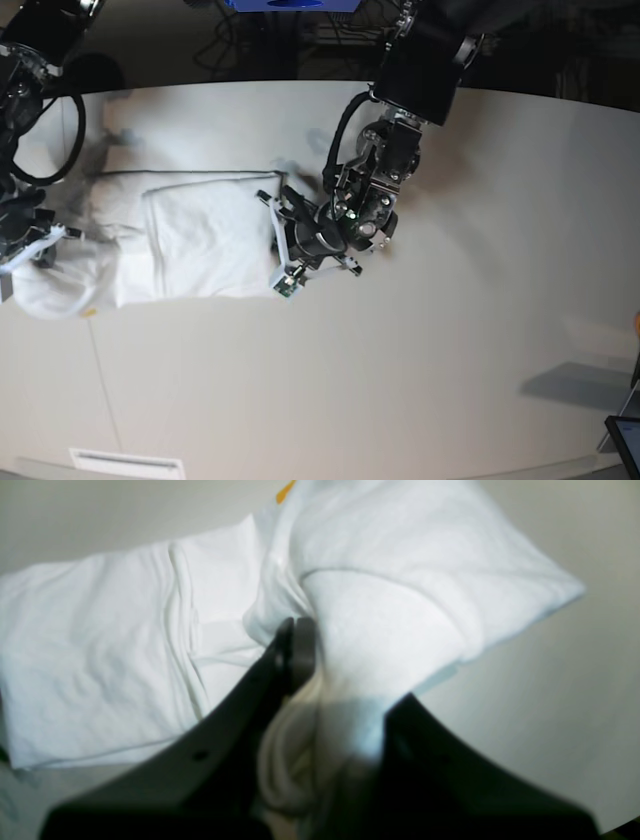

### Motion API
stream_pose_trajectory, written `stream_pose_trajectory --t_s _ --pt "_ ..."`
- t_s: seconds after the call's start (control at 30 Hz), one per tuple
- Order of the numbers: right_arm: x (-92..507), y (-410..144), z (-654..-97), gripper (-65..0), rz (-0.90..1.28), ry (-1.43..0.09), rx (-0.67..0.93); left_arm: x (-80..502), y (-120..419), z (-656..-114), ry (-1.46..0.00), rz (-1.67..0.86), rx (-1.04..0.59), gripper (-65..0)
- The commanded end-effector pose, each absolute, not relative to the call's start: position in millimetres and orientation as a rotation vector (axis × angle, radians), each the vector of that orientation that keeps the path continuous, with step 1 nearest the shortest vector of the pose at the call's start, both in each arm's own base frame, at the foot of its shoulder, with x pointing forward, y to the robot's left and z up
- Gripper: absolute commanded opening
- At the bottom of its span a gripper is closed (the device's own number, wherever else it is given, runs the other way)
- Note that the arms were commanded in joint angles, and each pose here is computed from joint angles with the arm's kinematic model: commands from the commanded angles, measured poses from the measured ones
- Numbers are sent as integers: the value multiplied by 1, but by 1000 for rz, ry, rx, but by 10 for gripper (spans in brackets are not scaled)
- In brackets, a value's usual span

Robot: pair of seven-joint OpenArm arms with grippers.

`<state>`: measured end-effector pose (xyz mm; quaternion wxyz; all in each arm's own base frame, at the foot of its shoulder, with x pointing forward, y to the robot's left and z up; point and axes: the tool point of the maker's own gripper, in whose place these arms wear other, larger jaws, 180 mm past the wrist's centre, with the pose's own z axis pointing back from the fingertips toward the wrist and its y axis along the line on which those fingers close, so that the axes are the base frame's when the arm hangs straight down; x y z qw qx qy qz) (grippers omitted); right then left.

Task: Fold the T-shirt properly
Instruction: 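Grasp the shirt with both grippers and fold it over again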

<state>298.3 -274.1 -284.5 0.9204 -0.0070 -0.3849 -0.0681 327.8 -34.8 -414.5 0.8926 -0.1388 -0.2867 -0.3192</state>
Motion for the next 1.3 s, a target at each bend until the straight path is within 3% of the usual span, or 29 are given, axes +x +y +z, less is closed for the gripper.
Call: stream_pose_trajectory --t_s 0.0,0.73,1.27 --pt "306 -278 -268 -650 -135 -850 -30 322 -36 -418 -556 -679 -279 -650" --pt "324 -252 -267 -650 -205 -919 -13 315 -38 -428 -517 -678 -286 -650" --pt "325 -248 -272 -650 -274 -902 -60 302 -74 -436 -476 -803 -302 -650"
